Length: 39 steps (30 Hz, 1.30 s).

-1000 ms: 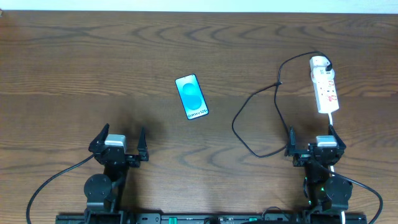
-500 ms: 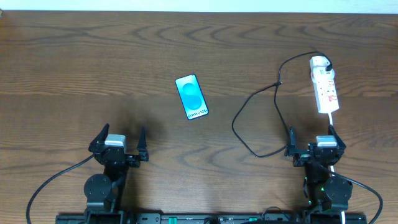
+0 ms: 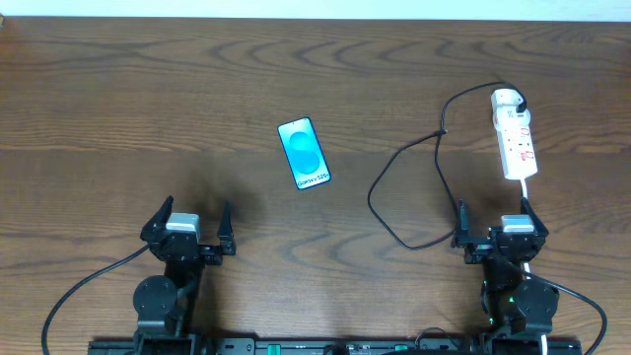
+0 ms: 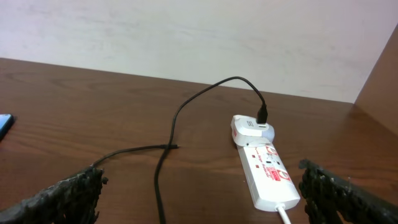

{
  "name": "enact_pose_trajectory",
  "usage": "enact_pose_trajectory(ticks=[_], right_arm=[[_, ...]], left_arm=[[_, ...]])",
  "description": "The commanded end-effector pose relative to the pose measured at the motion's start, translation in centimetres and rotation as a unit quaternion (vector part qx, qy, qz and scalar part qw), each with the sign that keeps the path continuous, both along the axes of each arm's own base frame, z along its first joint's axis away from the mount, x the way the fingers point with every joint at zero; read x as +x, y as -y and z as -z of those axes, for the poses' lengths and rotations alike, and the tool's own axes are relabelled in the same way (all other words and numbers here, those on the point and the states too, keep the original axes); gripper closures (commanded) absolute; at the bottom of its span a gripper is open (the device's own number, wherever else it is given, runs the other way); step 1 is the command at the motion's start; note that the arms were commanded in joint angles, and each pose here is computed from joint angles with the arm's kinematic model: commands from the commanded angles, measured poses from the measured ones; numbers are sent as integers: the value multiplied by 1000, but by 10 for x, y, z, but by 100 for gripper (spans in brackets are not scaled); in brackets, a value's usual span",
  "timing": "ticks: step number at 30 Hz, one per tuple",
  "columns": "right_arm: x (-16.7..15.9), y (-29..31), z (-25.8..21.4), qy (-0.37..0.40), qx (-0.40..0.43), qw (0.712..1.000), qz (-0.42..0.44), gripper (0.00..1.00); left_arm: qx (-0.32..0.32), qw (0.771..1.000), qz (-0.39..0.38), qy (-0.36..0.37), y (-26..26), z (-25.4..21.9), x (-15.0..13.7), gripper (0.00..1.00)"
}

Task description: Plug charger to phone and switch on socket

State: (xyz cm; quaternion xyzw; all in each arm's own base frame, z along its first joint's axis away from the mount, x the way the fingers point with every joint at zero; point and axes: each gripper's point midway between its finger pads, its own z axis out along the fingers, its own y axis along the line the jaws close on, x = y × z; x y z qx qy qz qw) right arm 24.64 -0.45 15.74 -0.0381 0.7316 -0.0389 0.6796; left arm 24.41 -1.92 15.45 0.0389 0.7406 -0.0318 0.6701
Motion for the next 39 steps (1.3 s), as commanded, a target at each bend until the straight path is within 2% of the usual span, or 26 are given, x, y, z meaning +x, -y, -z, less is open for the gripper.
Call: enact_pose_trajectory(ticks=[1, 20, 24, 28, 34, 39], right_arm=[[0, 2, 1, -1, 7, 1000, 7, 1], [0, 2, 1, -1, 7, 1000, 7, 1], [0, 2, 1, -1, 7, 1000, 7, 1], [0, 2, 1, -1, 7, 1000, 7, 1], [0, 2, 1, -1, 7, 1000, 7, 1], [0, 2, 1, -1, 7, 1000, 7, 1]], left_arm=[[3, 1000, 6, -25, 2, 17, -1, 3], [4, 1000, 6, -23, 2, 16, -1, 3], [5, 1000, 15, 22, 5, -6, 1, 3], [3, 991, 91, 103, 30, -47, -5, 3], [-44, 988, 97, 110, 32, -63, -9, 3], [-59, 984, 99, 136, 32, -102, -16, 3]])
